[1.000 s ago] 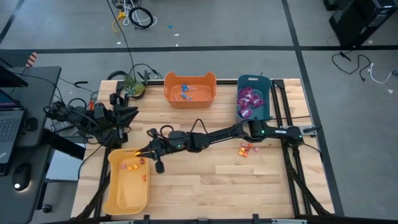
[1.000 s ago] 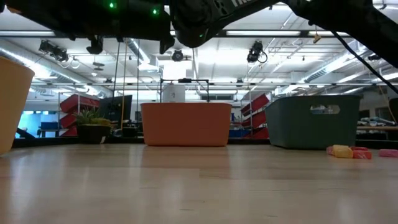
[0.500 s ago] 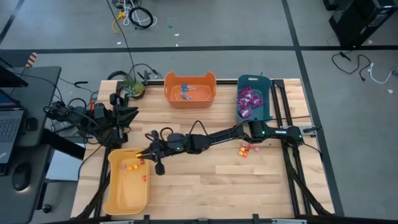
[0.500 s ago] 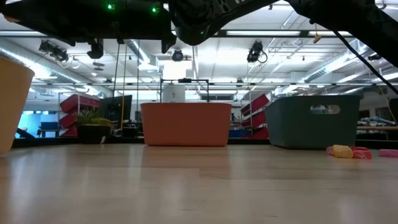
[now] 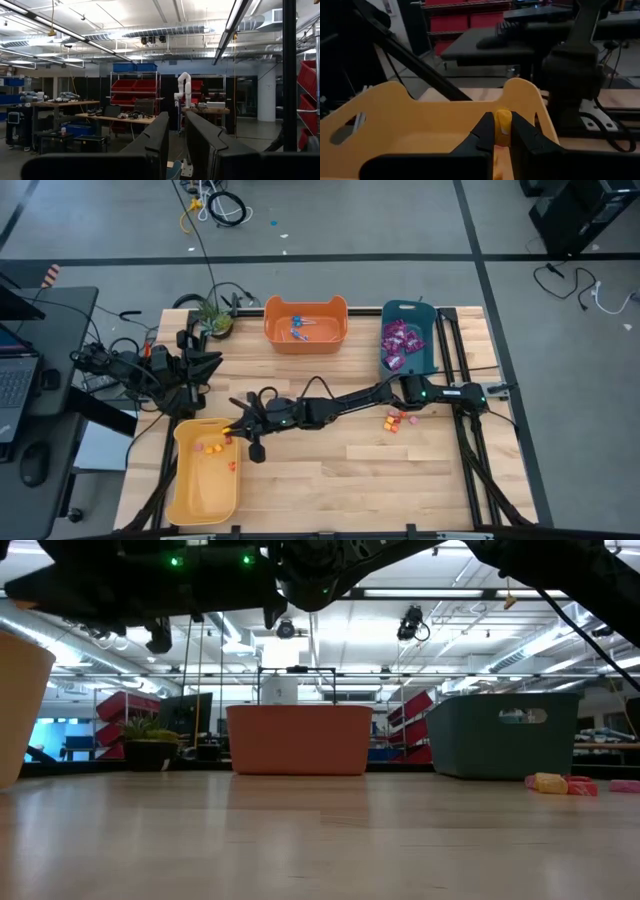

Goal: Sort candy
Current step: Put the yellow candy into the yellow bin

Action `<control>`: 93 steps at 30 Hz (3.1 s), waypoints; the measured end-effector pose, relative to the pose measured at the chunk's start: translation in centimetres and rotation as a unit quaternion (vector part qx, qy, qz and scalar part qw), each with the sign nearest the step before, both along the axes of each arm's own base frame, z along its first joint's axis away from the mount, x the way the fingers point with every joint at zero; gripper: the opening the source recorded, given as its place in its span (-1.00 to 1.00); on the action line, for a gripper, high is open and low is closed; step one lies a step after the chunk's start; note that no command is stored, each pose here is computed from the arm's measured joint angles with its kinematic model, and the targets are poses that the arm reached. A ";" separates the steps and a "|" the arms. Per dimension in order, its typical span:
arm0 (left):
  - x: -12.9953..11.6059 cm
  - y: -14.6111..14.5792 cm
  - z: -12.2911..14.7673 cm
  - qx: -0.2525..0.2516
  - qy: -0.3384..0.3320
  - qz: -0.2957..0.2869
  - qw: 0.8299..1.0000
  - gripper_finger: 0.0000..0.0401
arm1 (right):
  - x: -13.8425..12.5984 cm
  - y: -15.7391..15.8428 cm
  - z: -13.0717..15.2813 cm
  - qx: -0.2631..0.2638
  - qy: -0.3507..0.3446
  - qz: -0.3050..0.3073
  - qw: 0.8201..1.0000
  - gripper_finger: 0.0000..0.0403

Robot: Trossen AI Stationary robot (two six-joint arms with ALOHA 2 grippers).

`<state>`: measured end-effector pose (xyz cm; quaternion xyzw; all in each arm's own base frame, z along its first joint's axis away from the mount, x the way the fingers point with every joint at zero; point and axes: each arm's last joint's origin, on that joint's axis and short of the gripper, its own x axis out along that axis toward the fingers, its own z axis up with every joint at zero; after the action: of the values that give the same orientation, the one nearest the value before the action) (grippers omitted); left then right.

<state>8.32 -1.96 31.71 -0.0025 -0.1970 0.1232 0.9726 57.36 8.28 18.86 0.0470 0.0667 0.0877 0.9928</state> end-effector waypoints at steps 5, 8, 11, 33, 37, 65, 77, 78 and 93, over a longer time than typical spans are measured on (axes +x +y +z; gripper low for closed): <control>0.0 0.0 0.0 0.000 0.000 0.000 1.000 -0.67 | 0.0 0.1 -0.1 -0.001 0.009 -0.009 1.000 -0.86; 0.0 0.0 0.0 0.000 0.000 0.000 1.000 -0.67 | -0.1 0.0 -0.4 0.004 0.024 -0.011 1.000 -0.86; 0.0 0.0 0.0 0.000 0.000 0.000 1.000 -0.67 | -0.1 0.1 -0.5 0.007 0.031 -0.012 0.999 -0.86; 0.0 0.0 0.0 0.000 0.000 0.000 1.000 -0.67 | -0.2 -0.1 -1.2 0.012 0.068 -0.015 0.998 -0.79; 0.0 0.0 0.0 0.000 0.000 0.000 1.000 -0.67 | -0.2 -0.1 -1.1 0.012 0.067 -0.015 0.998 -0.70; 0.0 0.0 0.0 -0.001 -0.002 0.000 1.000 -0.67 | -0.2 -0.1 -1.1 -0.004 0.064 -0.012 0.998 -0.40; 0.0 0.0 0.0 -0.001 -0.002 0.000 1.000 -0.67 | -1.8 0.3 2.7 -0.092 0.087 0.051 0.991 -0.42; 0.0 0.0 0.0 -0.001 -0.002 0.000 1.000 -0.67 | -2.2 0.3 3.4 -0.096 0.100 0.058 0.989 -0.42; 0.0 0.0 0.0 -0.001 -0.002 0.000 1.000 -0.67 | -11.4 1.1 11.0 -0.163 0.345 0.101 0.919 -0.45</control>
<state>8.31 -1.96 31.75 -0.0039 -0.1990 0.1233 0.9722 45.92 9.40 29.88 -0.0951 0.4232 0.1532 0.8879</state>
